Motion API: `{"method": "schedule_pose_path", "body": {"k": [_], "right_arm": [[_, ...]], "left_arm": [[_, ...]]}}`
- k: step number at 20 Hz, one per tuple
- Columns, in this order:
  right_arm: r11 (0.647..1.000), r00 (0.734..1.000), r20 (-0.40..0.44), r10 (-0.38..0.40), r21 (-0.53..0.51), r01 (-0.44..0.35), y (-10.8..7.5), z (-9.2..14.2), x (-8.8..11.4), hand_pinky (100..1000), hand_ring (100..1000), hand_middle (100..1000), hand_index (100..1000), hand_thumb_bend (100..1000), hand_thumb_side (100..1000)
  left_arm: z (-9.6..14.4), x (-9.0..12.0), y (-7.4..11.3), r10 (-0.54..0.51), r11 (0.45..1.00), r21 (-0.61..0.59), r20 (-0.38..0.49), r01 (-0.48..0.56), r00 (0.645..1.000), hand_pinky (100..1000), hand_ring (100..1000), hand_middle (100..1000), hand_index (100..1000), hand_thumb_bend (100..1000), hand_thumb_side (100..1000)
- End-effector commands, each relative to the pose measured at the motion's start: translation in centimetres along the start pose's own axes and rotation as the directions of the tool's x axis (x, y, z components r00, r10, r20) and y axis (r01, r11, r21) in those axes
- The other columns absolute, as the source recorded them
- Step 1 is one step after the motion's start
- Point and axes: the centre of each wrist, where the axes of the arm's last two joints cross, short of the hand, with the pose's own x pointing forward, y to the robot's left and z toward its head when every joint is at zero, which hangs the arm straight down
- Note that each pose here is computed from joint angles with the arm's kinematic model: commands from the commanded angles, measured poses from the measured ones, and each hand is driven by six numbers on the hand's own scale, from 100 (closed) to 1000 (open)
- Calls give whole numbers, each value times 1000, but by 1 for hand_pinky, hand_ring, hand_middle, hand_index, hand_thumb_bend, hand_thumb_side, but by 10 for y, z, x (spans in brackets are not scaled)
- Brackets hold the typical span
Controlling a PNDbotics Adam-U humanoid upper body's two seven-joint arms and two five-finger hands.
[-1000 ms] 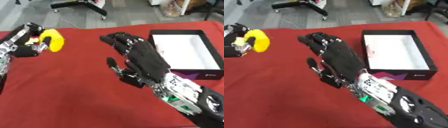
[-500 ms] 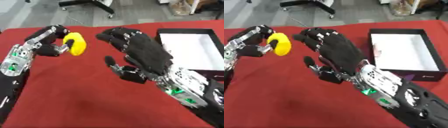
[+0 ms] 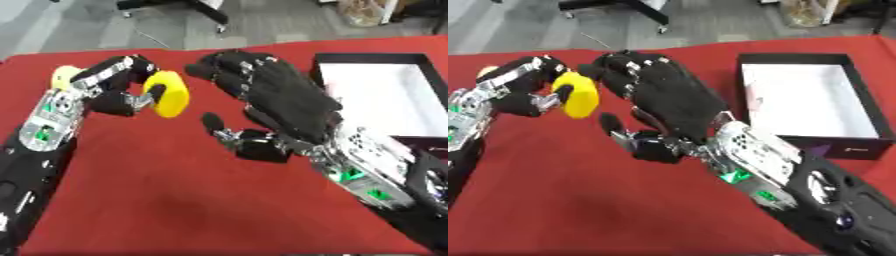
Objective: Pick up the objects with one hand, pass them to the other hand, and then place them into the box on the other side of the table.
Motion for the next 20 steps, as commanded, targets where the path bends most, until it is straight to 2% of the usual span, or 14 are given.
{"method": "schedule_pose_path", "body": {"k": [1, 11, 20], "right_arm": [[1000, 1000, 10, 0, -31, 0, -6, -3, 4, 586, 821, 786, 920, 127, 253], [999, 1000, -1, -18, -27, 18, 0, -1, 11, 571, 841, 783, 909, 101, 247], [1000, 1000, -17, -16, -15, 16, 4, 1, 15, 562, 844, 777, 879, 100, 126]], "left_arm": [[-8, 14, 8, -17, 999, -36, 40, 18, 999, 546, 411, 326, 430, 100, 317], [-22, 24, 4, 18, 996, -93, 69, -12, 997, 546, 411, 325, 428, 100, 317], [-29, 33, 2, 50, 989, -146, 95, -36, 994, 548, 411, 324, 427, 100, 318]]}}
